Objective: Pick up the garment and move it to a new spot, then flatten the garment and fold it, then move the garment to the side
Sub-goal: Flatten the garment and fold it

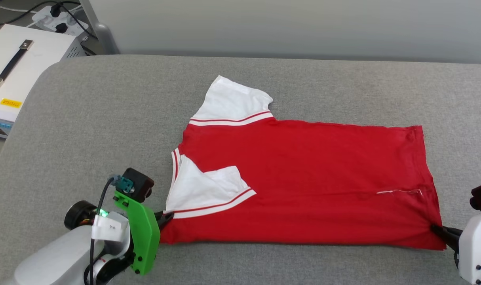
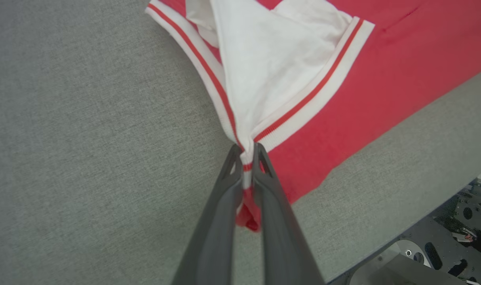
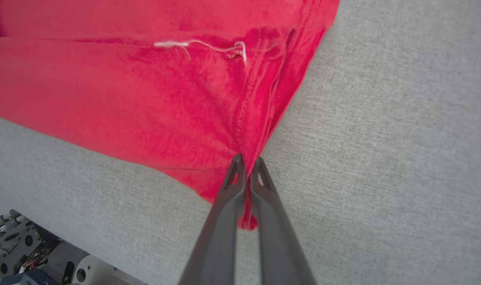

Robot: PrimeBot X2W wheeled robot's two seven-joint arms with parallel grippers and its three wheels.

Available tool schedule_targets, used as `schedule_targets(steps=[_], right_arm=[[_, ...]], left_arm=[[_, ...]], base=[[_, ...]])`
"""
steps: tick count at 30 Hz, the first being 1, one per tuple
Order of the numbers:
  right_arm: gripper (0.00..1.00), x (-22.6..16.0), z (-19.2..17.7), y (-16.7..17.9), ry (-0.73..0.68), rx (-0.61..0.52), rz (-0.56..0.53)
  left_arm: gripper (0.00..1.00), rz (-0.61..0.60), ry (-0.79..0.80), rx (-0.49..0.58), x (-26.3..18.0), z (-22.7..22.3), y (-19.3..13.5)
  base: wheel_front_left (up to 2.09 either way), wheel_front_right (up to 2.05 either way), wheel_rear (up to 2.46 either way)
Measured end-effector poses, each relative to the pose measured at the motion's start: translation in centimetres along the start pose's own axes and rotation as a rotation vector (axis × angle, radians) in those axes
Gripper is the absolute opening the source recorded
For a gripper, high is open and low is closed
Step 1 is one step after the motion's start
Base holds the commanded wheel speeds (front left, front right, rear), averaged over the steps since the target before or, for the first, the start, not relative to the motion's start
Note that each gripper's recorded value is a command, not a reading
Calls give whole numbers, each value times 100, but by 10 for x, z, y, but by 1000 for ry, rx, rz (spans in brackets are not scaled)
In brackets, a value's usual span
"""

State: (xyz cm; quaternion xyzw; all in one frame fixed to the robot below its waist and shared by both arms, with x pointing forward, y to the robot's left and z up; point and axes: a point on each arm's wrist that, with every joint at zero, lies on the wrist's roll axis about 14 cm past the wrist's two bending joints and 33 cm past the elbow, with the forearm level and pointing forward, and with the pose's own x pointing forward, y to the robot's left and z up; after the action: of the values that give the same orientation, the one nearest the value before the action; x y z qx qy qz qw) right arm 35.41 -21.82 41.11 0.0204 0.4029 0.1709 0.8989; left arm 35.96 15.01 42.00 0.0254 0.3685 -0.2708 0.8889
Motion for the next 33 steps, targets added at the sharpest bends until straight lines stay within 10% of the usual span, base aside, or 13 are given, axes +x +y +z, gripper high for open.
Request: schedule_targets(steps=[20,22,23,24,25,33], right_arm=[[0,4,-53,-13,148,139,-54],[28,6,-51,-14,138,143,-55],[80,6,-50,-14,127,142,-56],[100,6,-47,-13,110,142,-57],[100,6,-45,-13,96,142,-57],[100,-11,7,-18,-179,99,-91]], left_arm=[[0,-19,142,-111,16,-56,-12],[0,-17,141,-117,16,-57,-10],[0,-13,131,-119,15,-55,-9],[34,-9,122,-119,15,-54,-8],[100,-5,111,-117,14,-52,-7],[100,42,-31,-73,-6,-5,13]], base=[[0,0,0],[0,0,0],[0,0,0],[0,0,0],[0,0,0],[0,0,0]])
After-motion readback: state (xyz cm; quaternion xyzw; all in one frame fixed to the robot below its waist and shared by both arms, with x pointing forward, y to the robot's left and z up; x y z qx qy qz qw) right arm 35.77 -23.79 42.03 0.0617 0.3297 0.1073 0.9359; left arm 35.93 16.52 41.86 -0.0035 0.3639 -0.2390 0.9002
